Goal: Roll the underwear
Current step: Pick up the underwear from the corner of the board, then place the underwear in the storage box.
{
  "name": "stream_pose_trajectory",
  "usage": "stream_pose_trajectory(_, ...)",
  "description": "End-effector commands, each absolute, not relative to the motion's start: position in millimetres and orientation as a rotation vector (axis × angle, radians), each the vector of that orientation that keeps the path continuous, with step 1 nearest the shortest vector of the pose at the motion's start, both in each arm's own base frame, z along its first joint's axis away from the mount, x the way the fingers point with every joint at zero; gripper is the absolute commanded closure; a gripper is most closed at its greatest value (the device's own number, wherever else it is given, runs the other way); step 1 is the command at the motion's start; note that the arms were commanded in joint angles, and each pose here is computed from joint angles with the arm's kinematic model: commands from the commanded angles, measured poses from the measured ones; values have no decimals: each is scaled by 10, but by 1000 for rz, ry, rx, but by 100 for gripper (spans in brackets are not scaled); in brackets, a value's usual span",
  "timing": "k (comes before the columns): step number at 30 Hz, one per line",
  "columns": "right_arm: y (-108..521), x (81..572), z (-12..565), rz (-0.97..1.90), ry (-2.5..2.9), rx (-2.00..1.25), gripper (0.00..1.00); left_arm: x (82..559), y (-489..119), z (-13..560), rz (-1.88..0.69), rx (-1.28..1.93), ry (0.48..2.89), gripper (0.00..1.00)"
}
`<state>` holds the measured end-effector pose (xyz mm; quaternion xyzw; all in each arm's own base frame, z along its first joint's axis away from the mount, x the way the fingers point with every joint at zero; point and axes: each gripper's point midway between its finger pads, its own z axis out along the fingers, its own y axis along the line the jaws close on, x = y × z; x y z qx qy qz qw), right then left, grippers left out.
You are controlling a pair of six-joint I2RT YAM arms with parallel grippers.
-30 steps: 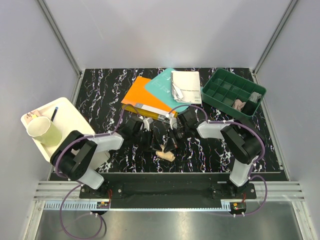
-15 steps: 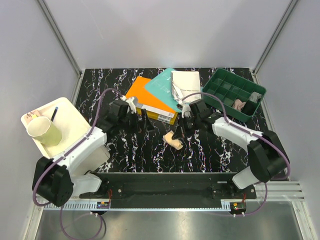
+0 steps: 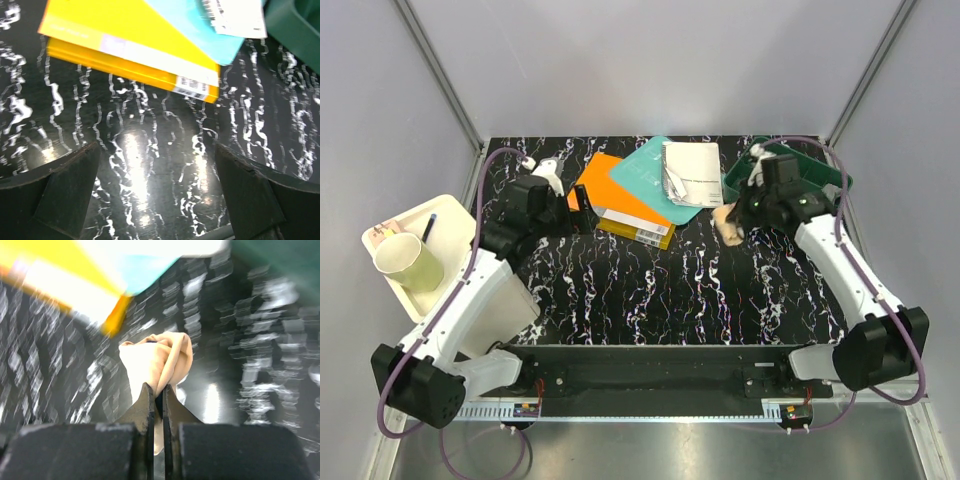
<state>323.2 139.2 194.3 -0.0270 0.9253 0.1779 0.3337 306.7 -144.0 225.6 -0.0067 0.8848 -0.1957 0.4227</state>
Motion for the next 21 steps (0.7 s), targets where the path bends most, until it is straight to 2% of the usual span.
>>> stream_pose_trajectory(1, 723, 3608, 2214, 227, 2361, 134, 100, 3147, -1216, 2231, -387, -58, 2199, 1)
stream_pose_trajectory(9, -75, 4272, 2366, -8, 2307, 347, 100, 3130, -1169, 2102, -353, -65, 2229, 1)
stream_pose_trajectory(21, -1093, 5065, 2015, -235, 2274, 610, 100, 3178, -1035, 2090, -248, -51, 2233, 1)
